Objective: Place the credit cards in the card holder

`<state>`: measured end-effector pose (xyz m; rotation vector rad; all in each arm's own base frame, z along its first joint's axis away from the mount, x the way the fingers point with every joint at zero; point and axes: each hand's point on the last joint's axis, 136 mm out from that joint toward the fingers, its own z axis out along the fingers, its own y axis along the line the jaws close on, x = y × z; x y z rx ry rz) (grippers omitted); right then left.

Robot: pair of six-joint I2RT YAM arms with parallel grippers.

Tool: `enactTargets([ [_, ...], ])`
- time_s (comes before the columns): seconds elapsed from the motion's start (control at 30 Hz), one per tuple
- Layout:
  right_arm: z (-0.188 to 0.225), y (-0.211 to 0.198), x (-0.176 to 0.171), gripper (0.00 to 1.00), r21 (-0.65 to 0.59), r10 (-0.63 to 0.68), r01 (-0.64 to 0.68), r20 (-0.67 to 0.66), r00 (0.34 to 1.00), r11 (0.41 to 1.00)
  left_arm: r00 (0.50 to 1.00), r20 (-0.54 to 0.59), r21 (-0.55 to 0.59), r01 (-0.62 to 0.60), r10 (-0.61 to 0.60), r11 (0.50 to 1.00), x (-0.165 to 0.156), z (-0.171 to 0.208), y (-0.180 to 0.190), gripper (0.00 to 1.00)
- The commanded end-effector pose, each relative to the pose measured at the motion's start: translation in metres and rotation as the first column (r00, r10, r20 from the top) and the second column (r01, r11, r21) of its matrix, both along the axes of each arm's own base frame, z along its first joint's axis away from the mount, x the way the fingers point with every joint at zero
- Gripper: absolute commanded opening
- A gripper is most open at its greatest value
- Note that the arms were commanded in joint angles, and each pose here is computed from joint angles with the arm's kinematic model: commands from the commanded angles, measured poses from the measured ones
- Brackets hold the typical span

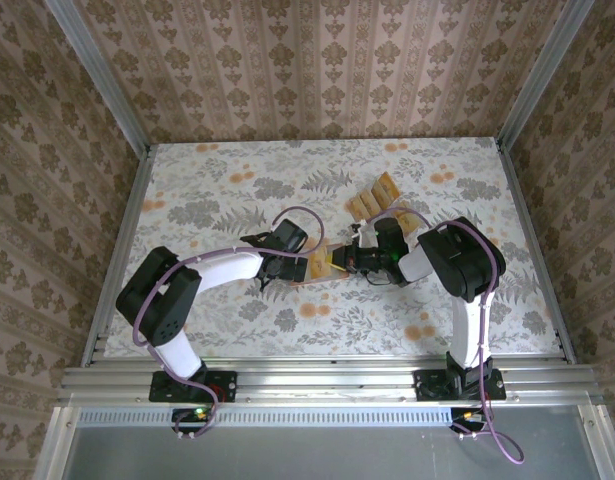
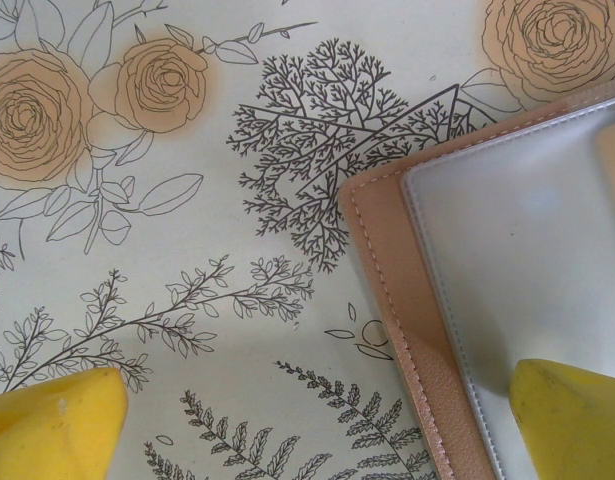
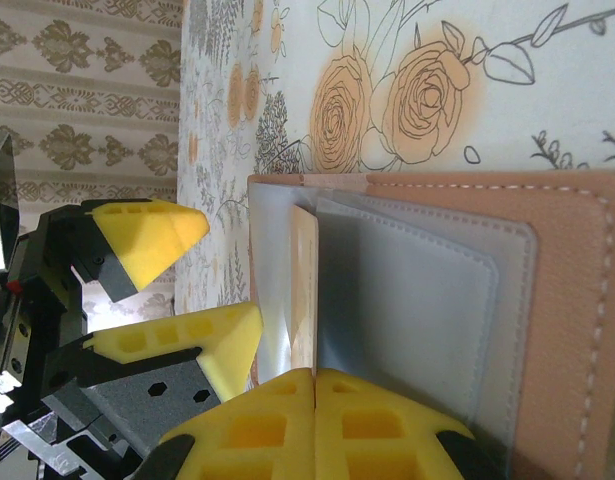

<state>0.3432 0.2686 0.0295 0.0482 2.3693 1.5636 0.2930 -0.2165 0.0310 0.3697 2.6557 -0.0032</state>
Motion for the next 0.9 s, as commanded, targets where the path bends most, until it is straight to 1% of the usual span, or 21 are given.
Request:
enactTargets([
  [0.0,-0.0266,-0.0114,-0.0060,0.00,-0.074,-0.018,0.013,-0.075,0.997,0.997,0.999,-0.035,0.045,-0.016,0.017,0.999,-0.0075,-0.0112,0.0119,0.99],
  [0.33,-0.0292,-0.0178,-0.0055,0.00,-0.150,-0.002,-0.005,-0.048,0.999,0.989,0.999,-0.034,0.044,-0.016,0.017,0.999,-0.0072,-0.0111,0.0114,1.00],
  [0.87,-0.0320,-0.0191,0.0031,0.00,-0.164,-0.035,0.027,-0.048,0.998,0.986,0.999,-0.037,0.043,-0.016,0.018,0.999,-0.0083,-0.0125,0.0109,1.00],
])
